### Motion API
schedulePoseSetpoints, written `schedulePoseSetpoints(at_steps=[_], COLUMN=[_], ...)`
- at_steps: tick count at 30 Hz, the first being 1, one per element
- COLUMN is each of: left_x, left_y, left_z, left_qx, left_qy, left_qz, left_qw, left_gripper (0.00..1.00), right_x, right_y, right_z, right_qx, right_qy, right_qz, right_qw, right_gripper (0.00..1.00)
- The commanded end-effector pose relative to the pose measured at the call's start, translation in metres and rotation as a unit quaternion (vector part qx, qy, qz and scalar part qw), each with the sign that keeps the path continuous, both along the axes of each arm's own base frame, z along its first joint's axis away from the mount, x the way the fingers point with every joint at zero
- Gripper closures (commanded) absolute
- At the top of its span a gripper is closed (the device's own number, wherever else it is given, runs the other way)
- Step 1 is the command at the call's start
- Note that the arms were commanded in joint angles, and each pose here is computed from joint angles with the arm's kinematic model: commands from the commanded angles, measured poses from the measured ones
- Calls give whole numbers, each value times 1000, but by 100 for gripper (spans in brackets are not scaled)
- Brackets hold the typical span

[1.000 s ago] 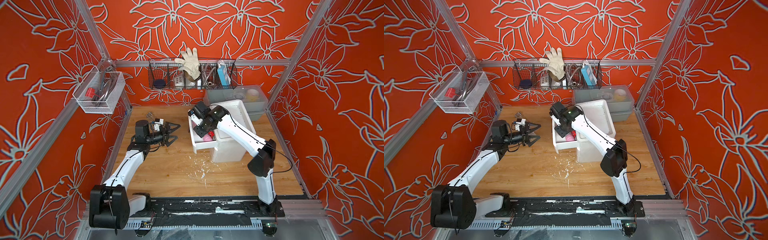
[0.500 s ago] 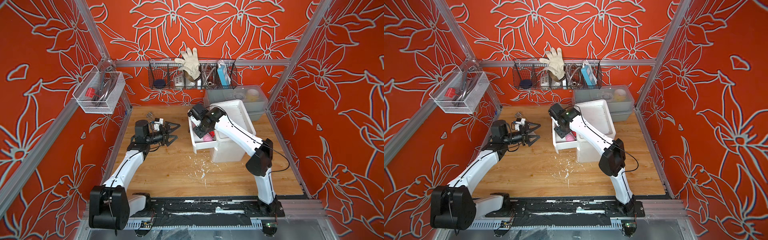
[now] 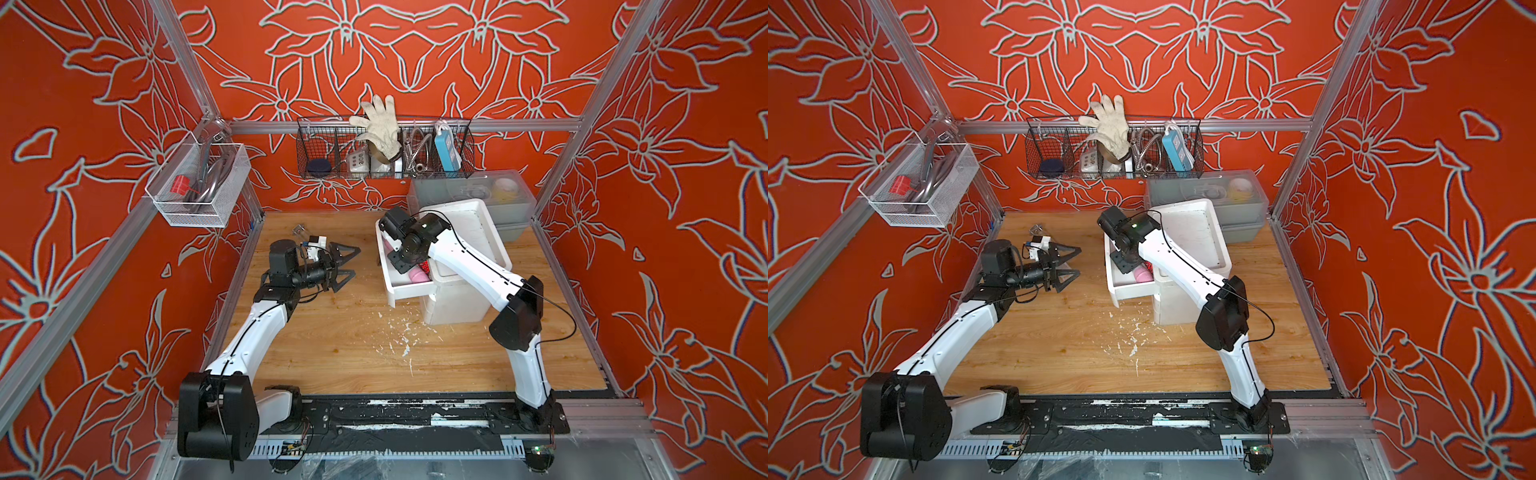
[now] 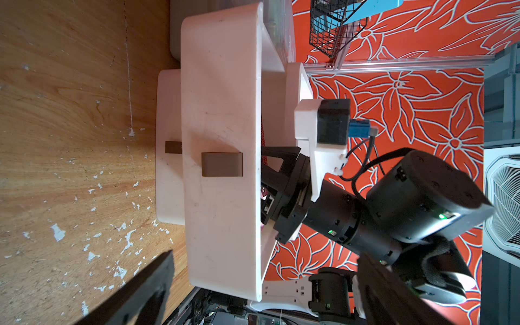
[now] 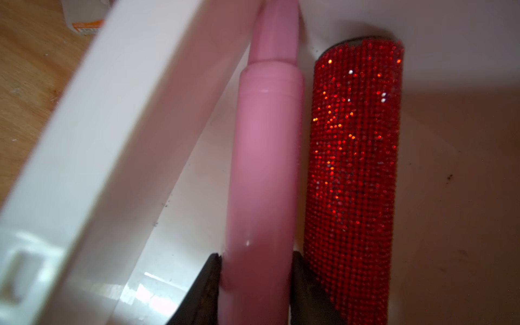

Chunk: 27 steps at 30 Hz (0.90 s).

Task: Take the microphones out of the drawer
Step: Pick up the microphone from the drawer.

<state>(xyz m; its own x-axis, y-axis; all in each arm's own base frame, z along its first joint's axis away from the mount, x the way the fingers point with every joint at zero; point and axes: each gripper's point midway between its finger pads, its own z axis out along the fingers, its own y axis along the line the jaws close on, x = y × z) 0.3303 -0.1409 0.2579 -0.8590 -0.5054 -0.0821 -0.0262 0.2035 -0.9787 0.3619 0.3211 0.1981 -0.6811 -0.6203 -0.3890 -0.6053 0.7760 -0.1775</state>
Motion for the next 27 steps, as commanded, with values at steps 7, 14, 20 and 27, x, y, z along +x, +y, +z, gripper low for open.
schedulePoseSetpoints(at_steps=[7, 14, 20, 27], left_x=[-1, -1, -1, -2], left_y=[0, 0, 0, 0], left_z=[4, 4, 1, 0], left_qx=[2, 2, 3, 5], left_qy=[-17, -17, -14, -15], left_qz=[-2, -2, -1, -2], left_qw=[1000, 1000, 1000, 1000], left_gripper=[0, 0, 0, 0], right_x=[9, 10, 9, 2], right_y=[5, 9, 8, 6], right_z=[57, 82, 102, 142], right_qx=[76, 114, 138, 182], right_qy=[-41, -59, -73, -101], right_qz=[-33, -40, -41, -33], right_qw=[996, 991, 987, 977], right_gripper=[78, 83, 91, 100])
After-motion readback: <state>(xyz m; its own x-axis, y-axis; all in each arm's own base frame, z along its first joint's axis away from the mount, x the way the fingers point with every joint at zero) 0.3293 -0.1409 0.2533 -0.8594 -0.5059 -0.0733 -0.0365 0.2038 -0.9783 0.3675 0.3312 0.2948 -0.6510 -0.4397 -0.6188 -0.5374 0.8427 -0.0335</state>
